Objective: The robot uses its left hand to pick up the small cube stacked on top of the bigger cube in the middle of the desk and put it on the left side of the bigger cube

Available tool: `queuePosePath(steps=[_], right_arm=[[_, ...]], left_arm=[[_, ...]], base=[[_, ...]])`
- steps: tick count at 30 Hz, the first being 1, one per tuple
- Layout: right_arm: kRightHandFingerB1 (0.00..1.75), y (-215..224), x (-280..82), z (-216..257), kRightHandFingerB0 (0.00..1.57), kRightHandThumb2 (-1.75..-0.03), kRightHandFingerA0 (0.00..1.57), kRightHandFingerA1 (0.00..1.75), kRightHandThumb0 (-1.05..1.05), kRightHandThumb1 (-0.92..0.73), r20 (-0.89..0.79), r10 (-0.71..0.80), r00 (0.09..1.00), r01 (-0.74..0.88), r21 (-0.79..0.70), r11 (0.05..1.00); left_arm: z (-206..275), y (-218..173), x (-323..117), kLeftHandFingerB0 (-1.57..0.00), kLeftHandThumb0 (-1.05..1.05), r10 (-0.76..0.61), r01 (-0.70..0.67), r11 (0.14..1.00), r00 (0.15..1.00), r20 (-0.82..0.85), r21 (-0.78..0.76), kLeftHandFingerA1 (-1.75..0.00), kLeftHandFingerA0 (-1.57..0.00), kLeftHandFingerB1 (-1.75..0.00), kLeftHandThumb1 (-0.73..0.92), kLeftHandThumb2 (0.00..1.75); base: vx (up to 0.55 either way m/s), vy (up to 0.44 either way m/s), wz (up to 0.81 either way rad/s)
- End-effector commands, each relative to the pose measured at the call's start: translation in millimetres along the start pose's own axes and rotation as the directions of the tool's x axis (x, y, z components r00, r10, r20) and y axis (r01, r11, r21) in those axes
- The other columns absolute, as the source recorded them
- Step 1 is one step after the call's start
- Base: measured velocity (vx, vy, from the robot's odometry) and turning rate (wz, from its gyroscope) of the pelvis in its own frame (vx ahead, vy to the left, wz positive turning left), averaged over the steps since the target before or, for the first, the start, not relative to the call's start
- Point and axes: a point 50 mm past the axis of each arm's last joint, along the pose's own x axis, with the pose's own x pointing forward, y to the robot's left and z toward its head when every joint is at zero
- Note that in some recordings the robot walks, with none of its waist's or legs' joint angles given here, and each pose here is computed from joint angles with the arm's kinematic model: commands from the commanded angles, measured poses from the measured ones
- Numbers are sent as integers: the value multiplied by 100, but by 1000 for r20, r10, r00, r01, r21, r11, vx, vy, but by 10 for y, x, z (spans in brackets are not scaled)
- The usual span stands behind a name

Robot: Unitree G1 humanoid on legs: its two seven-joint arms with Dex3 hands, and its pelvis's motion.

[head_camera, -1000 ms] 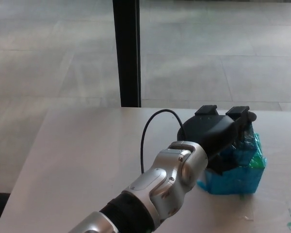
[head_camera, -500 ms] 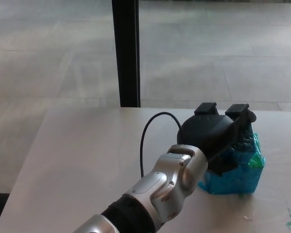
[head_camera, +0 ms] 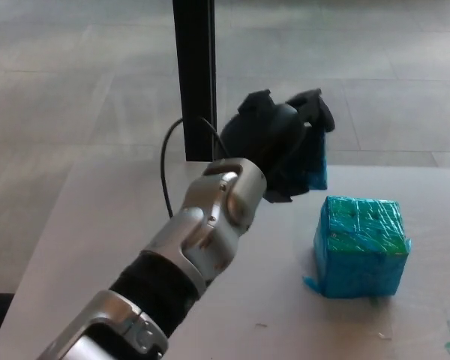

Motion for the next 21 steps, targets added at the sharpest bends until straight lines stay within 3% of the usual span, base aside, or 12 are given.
queuePosePath(steps=[1,3,4,7,9,11,13,19,20,21], right_arm=[[68,-25,-18,-63,75,-81,87,88,-63,-47,-30,-10,1000,11,9,1000],[69,-24,-22,-65,71,-84,83,88,-62,-46,-30,-4,1000,5,30,1000],[69,-31,-31,-77,71,-84,82,87,-63,-46,-26,-1,1000,2,27,1000],[70,-33,-41,-84,71,-84,81,86,-65,-46,-11,3,1000,-3,29,1000],[69,-36,-60,-87,70,-82,82,87,-64,-47,-23,-5,1000,6,17,1000],[68,-39,-68,-98,70,-79,83,88,-63,-47,-19,-6,1000,6,13,1000],[70,-46,-53,-73,70,-80,84,89,-64,-47,-17,-3,1000,3,16,1000],[69,-54,-41,-81,70,-78,84,89,-63,-47,-24,-9,1000,9,31,999],[74,-56,-42,-74,67,-96,82,88,-64,-37,-21,-9,1000,10,28,1000],[74,-58,-43,-68,67,-96,82,88,-64,-37,-15,-8,1000,9,27,1000]], left_arm=[[-126,158,-56,-79,-10,-3,3,1000,1000,-3,-24,-175,-79,-110,55,73],[-216,161,-125,-69,-11,-6,6,1000,1000,-12,13,-175,-79,-142,54,75],[-308,145,-186,-78,-9,-34,34,999,999,-33,27,-164,-87,-110,62,71],[-457,119,-289,-85,-14,-73,76,997,995,-69,33,-159,-86,-101,59,78],[-667,42,-460,-85,-15,-136,141,988,987,-91,61,-160,-84,-129,55,89],[-721,-6,-517,-83,-14,-157,163,986,981,-117,46,-160,-85,-123,55,91],[-834,-108,-627,-82,-15,-194,197,980,970,-144,11,-169,-83,-145,51,102],[-951,-371,-827,-82,-12,-294,301,953,928,-228,-2,-169,-90,-140,56,107],[-961,-409,-845,-84,-15,-312,321,947,918,-245,-2,-165,-88,-135,55,102],[-965,-429,-853,-84,-15,-317,327,945,916,-246,0,-165,-88,-135,55,102]], base=[[0,0,0],[0,0,0],[0,0,0],[0,0,0],[0,0,0],[0,0,0],[0,0,0],[0,0,0],[0,0,0],[0,0,0]])
